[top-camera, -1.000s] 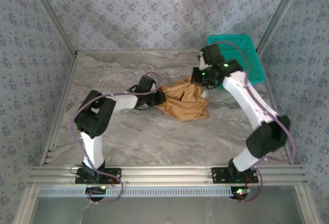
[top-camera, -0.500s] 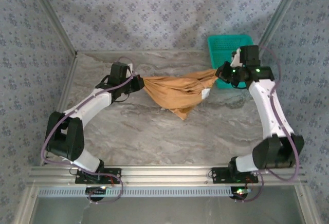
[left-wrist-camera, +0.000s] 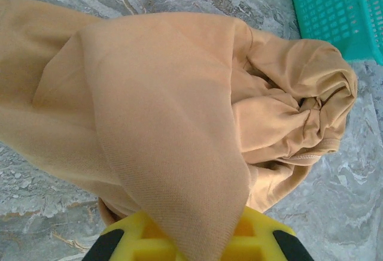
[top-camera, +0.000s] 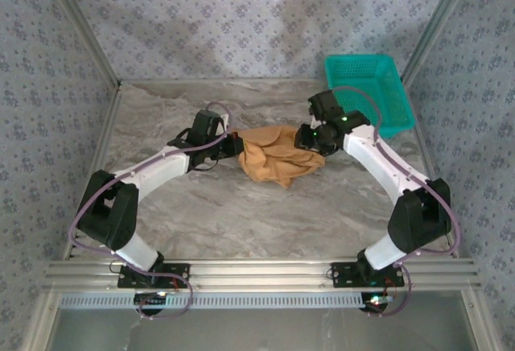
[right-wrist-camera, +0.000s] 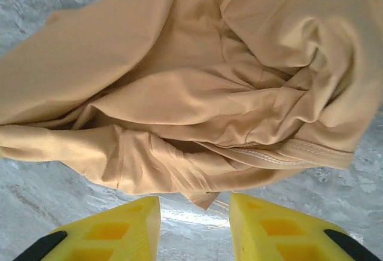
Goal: Fold the inside-out t-shirt
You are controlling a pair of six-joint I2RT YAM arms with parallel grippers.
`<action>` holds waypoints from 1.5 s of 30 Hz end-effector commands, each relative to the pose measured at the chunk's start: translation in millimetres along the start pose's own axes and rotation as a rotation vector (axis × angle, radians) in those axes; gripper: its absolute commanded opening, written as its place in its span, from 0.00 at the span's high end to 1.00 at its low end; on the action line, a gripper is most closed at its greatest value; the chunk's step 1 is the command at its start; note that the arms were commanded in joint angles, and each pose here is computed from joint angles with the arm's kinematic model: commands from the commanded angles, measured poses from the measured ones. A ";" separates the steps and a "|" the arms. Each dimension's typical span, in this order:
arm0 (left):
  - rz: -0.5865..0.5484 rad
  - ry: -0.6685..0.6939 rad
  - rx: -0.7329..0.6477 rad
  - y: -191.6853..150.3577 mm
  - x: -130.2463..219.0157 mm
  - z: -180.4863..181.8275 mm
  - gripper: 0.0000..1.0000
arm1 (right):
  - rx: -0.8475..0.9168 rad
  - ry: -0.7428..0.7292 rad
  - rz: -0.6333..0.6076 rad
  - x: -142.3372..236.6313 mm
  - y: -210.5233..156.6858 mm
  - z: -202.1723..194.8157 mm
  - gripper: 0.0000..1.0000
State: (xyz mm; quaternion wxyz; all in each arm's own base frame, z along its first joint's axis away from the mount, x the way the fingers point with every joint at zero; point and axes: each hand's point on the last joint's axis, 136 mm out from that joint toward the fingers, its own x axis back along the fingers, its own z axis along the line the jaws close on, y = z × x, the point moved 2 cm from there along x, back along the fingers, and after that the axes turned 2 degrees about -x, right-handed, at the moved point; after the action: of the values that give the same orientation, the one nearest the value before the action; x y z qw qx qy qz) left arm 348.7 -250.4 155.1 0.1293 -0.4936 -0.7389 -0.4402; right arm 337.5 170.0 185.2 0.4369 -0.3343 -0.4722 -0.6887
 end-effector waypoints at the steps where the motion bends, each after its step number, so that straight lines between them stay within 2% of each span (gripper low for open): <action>1: -0.017 -0.021 -0.004 6.5 2.5 -4.3 1.00 | 0.002 -0.093 0.072 -36.1 -11.6 -9.0 0.58; 9: -0.029 -0.015 0.005 8.2 8.1 0.7 1.00 | 0.096 -0.219 0.187 -85.9 -26.7 -11.3 0.43; 12: -0.029 -0.020 0.010 7.4 7.2 0.8 1.00 | 0.118 -0.269 0.182 -100.1 -17.8 -17.3 0.42; 15: -0.023 -0.023 0.014 6.3 6.0 1.0 1.00 | 0.115 -0.293 0.158 -105.0 -2.8 -19.9 0.50; 19: -0.020 -0.018 0.005 6.4 7.3 0.8 1.00 | 0.138 -0.290 0.138 -95.4 8.5 -14.5 0.82; 22: -0.020 -0.010 0.003 6.2 7.4 3.3 1.00 | 0.149 -0.285 0.138 -85.2 11.5 -13.1 0.99; 27: -0.020 -0.004 0.012 10.4 8.6 10.1 1.00 | 0.187 -0.241 0.107 -51.4 17.6 2.3 1.00; 31: -0.038 -0.004 0.023 21.9 17.0 13.6 1.00 | 0.201 -0.157 0.033 -14.9 29.6 17.2 1.00; 32: -0.042 -0.007 0.022 24.0 18.1 12.8 1.00 | 0.206 -0.149 0.027 -12.2 30.9 18.7 0.96; 34: -0.044 -0.018 0.021 26.3 18.2 10.0 1.00 | 0.230 -0.140 0.031 -16.7 32.0 21.4 0.74; 35: -0.043 -0.024 0.022 26.3 17.6 9.1 1.00 | 0.247 -0.137 0.046 -23.3 29.7 22.5 0.71; 39: -0.033 -0.029 0.030 24.4 14.3 10.3 1.00 | 0.302 -0.148 0.116 -53.7 15.2 22.3 0.69; 45: -0.030 -0.019 0.031 19.7 15.4 13.6 1.00 | 0.353 -0.195 0.223 -93.2 -7.2 8.3 0.55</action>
State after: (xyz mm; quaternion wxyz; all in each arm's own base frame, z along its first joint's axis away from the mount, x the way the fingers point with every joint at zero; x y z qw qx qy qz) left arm 361.9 -225.3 154.3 0.1433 -0.4834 -0.7533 -0.4223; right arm 376.9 206.2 130.3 0.4881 -0.3540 -0.5822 -0.5454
